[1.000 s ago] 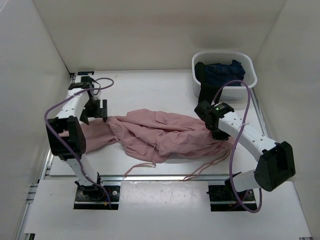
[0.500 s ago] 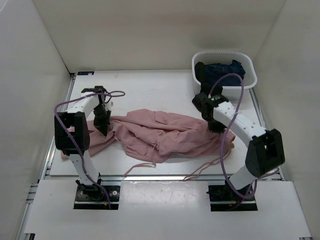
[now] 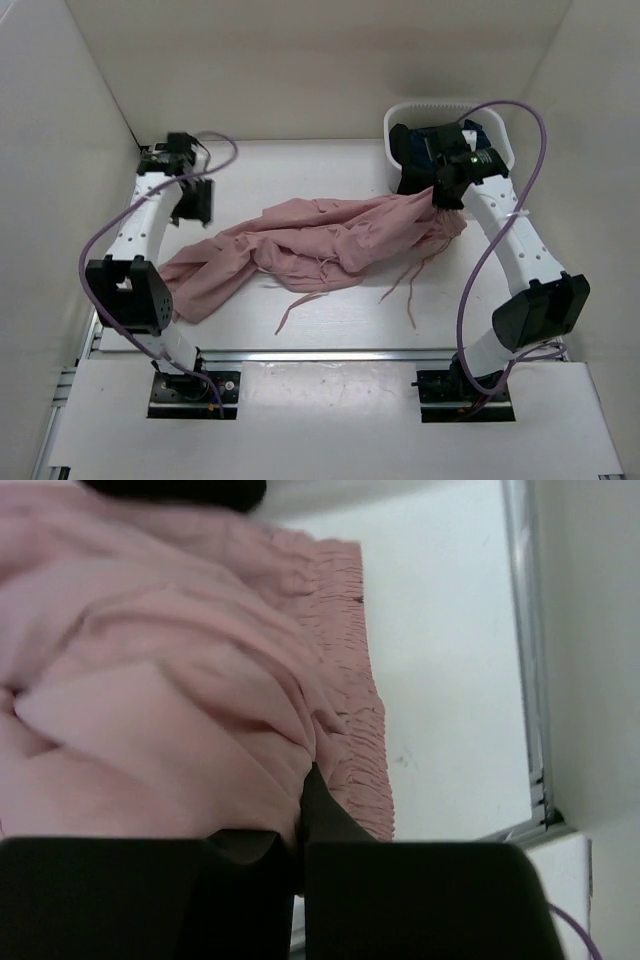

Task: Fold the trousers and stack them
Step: Flatten the trousers out

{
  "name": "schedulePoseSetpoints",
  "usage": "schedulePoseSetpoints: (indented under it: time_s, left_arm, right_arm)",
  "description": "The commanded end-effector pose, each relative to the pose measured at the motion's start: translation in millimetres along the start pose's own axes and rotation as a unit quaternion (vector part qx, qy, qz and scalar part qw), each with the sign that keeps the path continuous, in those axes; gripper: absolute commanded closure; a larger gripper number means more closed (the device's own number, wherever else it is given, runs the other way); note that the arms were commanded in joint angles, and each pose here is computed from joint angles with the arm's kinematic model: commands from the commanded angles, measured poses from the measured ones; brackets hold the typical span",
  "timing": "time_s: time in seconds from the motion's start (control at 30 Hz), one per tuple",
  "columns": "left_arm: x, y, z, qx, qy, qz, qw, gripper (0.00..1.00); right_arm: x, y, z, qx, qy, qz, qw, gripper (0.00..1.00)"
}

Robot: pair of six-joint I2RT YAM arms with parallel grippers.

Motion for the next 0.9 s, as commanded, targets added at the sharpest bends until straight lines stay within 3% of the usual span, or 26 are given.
schedulePoseSetpoints:
  time_s: [0.0,0.1,0.33,0.4,0.43,0.47,0.57,0.7,0.77,0.87]
  left_arm:
    - [-82.6,-47.1,6.3,0.062,-0.138,0.071,0.986,0.17]
    - [-122.1,-68.3,11.2,0.068,-0.166,0.124,0.976,0.02]
    - [-87.5,-99.4,58.7,0.108,0.052,0.173,0.978,0.00]
    - [-84.6,-92.7,70.3,0.104,0.080,0.172,0.976,0.16]
    - [-83.7,-87.2,71.9,0.099,0.087,0.171,0.977,0.34]
    - [-82.4,-83.5,75.7,0.100,0.097,0.171,0.975,0.82]
    - [-78.2,-54.3,74.0,0.056,0.119,0.151,0.980,0.86]
    - [-31.4,3.6,65.2,0.004,0.183,0.072,0.980,0.86]
    - [-1.5,47.6,33.1,-0.060,0.207,0.018,0.976,0.86]
    - [18.4,58.2,7.9,-0.097,0.209,-0.015,0.973,0.86]
  right_arm:
    - [1.7,-34.7,7.1,0.052,0.030,-0.011,0.998,1.00]
    - [-1.9,-55.0,13.9,0.077,0.029,-0.010,0.997,1.00]
    - [-2.6,-62.0,13.6,0.084,0.034,-0.001,0.996,1.00]
    - [-1.9,-64.1,15.9,0.086,0.033,0.005,0.996,1.00]
    - [-2.0,-64.2,15.9,0.086,0.033,0.005,0.996,1.00]
    - [-0.9,-65.1,15.1,0.085,0.039,0.012,0.996,1.00]
    - [-0.3,-66.1,17.1,0.085,0.039,0.013,0.996,1.00]
    - [2.5,-48.7,16.9,0.065,0.025,0.010,0.998,1.00]
    - [-0.6,-31.3,10.2,0.045,0.004,0.005,0.999,1.00]
    - [-12.3,-20.0,4.8,0.029,-0.013,0.017,0.999,1.00]
Point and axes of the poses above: each gripper's point midway between its finger pads, its own z axis out along the fingers, its own x axis along the line the jaws close on, y = z × x, the point moved 4 cm from there along -z, back along the fingers, and after that the axes turned 15 degrees about z, right-handed, at the moved point
